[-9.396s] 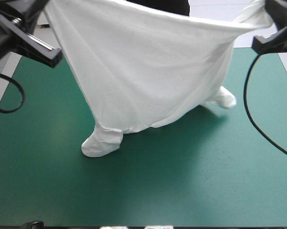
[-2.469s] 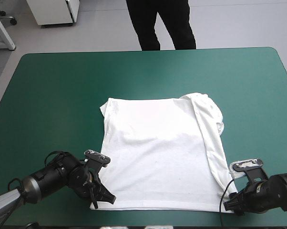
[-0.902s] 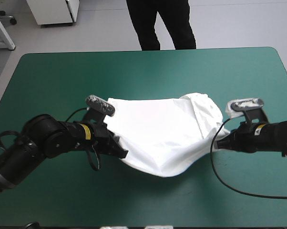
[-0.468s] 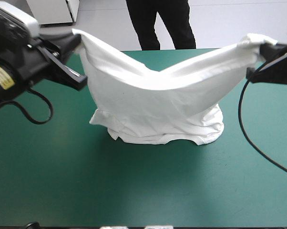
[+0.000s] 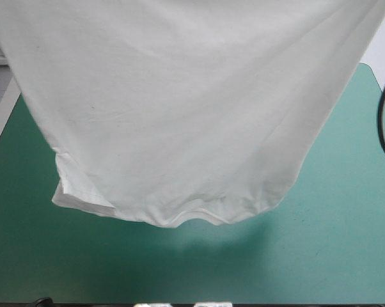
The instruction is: Fold the cloth
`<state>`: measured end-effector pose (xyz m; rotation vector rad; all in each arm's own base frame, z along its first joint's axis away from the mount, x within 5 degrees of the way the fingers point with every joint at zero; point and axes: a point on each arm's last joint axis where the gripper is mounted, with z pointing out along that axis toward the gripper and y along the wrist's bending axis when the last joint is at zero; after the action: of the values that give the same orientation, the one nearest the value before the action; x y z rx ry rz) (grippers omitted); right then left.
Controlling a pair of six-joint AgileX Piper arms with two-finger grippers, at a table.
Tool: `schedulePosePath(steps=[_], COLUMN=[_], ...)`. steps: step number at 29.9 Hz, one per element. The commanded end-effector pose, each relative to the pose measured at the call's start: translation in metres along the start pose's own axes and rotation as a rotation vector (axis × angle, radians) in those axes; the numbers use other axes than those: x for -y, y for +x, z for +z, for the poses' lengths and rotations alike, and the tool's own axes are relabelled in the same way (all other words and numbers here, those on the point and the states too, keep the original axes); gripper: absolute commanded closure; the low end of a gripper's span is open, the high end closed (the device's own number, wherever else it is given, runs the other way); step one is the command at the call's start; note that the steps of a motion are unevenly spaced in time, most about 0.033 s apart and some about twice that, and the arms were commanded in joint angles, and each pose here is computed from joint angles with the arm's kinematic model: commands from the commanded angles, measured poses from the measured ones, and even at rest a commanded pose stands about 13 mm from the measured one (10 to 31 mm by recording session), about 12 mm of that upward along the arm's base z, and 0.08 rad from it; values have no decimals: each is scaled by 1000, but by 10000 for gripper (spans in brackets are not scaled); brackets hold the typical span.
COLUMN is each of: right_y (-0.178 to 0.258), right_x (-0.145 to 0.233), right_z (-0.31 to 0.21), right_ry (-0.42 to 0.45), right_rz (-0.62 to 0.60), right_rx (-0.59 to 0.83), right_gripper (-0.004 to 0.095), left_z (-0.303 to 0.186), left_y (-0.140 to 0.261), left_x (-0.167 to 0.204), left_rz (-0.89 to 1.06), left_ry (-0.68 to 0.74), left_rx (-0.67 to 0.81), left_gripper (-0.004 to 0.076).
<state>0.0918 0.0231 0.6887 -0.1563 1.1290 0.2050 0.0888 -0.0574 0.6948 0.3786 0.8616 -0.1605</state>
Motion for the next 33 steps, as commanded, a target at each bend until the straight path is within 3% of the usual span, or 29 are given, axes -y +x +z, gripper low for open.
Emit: schedulePosePath(steps=[1,11,16,19,22,26,33], right_y=[-32,-27,0,28,54,69,82], right_x=[0,-2,1,3,6,16,57], right_z=[-23,-8,37,74,104,132,149], right_ry=[6,-17,-14,-7,2,38,103], right_rz=[-6,21,52,61,68,52,107], right_rx=[210,228,190,138,111,240,276], right_gripper=[925,925,925,925,925,925,925], left_z=[-11,11,51,84,107,128,134], left_y=[-23,-6,33,75,104,126,126], left_x=[-9,2,23,30,25,11,-16], left_rz=[-25,128,213,155,76,11,-56], left_ry=[-23,-53,-96,-147,-119,-96,-153], left_rx=[153,139,63,16,115,234,396], left_gripper=[733,733,733,733,733,733,733])
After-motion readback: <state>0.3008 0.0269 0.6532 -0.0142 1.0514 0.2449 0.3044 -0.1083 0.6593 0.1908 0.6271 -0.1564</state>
